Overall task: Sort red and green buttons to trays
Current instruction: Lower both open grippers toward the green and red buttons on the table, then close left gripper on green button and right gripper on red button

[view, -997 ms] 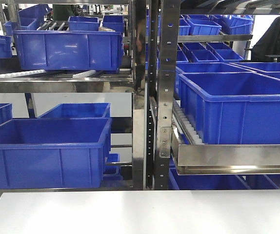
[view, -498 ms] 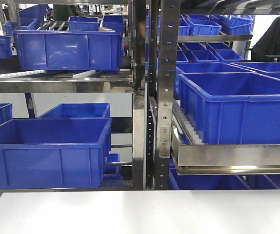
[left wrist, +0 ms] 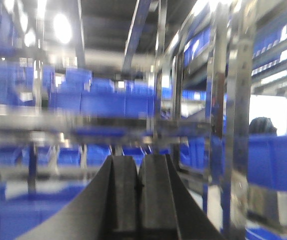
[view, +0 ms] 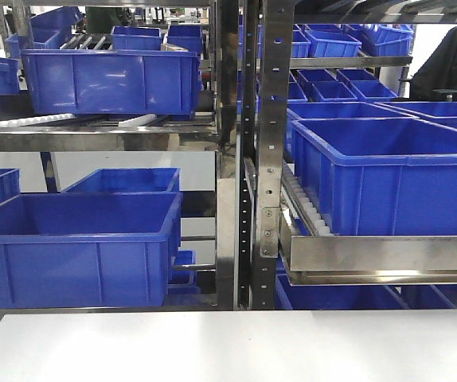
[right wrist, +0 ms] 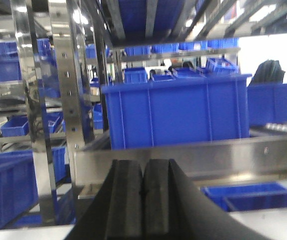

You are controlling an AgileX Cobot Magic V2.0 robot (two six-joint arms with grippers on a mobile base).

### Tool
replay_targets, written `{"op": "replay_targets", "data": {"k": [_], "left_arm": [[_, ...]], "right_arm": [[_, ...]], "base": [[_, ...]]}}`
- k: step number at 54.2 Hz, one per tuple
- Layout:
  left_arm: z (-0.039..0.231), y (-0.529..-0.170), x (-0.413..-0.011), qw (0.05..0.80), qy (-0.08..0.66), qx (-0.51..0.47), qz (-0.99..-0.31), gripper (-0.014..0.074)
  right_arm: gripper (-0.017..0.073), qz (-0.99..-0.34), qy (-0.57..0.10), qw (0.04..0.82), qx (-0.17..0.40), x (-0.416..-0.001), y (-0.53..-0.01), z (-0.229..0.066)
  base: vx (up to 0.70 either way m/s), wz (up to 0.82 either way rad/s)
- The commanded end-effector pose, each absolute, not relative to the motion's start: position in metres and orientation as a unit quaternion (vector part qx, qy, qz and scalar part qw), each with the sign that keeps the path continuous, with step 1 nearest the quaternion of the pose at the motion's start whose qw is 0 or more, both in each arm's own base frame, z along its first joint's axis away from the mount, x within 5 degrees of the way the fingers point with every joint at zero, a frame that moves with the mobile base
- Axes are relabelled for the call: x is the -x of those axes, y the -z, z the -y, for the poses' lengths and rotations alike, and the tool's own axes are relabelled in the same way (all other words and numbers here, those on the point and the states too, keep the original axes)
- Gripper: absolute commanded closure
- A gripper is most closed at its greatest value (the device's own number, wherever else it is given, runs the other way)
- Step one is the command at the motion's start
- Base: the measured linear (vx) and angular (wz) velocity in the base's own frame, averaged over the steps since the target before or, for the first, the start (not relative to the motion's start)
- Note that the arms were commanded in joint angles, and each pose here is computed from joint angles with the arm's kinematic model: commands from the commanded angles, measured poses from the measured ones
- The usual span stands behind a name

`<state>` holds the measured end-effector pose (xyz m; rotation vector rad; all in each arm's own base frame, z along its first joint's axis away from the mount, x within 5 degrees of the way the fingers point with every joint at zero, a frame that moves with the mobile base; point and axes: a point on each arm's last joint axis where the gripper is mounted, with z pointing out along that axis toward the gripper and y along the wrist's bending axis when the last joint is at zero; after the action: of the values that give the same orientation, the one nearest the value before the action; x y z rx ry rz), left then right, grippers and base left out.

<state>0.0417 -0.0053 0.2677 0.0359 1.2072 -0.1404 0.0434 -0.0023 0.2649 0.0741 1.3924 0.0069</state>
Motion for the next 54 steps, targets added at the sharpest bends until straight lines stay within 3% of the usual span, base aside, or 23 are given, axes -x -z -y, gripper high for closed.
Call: {"op": "replay_targets", "data": {"k": [1, 15, 26, 39, 48, 54], "left_arm": [[0.005, -0.303, -0.034, 0.838, 0.042, -0.035, -0.544, 0.0592], [0.004, -0.314, -0.055, 0.770, 0.015, -0.037, -0.636, 0.0535], [0.003, -0.295, -0.073, 0.692, 0.004, -0.032, -0.721, 0.0329], [0.003, -0.290, -0.078, 0.670, 0.005, -0.028, -0.742, 0.0031], [0.004, -0.287, -0.078, 0.657, 0.033, -0.008, -0.753, -0.0004], [0.005, -0.276, -0.082, 0.605, 0.039, -0.003, -0.795, -0.0003]], "right_arm": [[0.0567, -0.624, 0.011, 0.781, -0.027, -0.039, -0.302, 0.003], [0.0554, -0.676, 0.011, 0.736, -0.030, -0.063, -0.315, 0.004], [0.0473, -0.745, 0.013, 0.666, -0.035, -0.083, -0.299, 0.006], [0.0239, -0.781, 0.015, 0.623, -0.036, -0.092, -0.289, 0.006], [0.0074, -0.781, 0.014, 0.624, -0.037, -0.093, -0.289, 0.006], [0.0010, -0.783, 0.009, 0.621, -0.041, -0.093, -0.289, 0.006]], "base": [[0.00, 0.00], [0.00, 0.00], [0.00, 0.00], [0.00, 0.00], [0.00, 0.00], [0.00, 0.00]]}}
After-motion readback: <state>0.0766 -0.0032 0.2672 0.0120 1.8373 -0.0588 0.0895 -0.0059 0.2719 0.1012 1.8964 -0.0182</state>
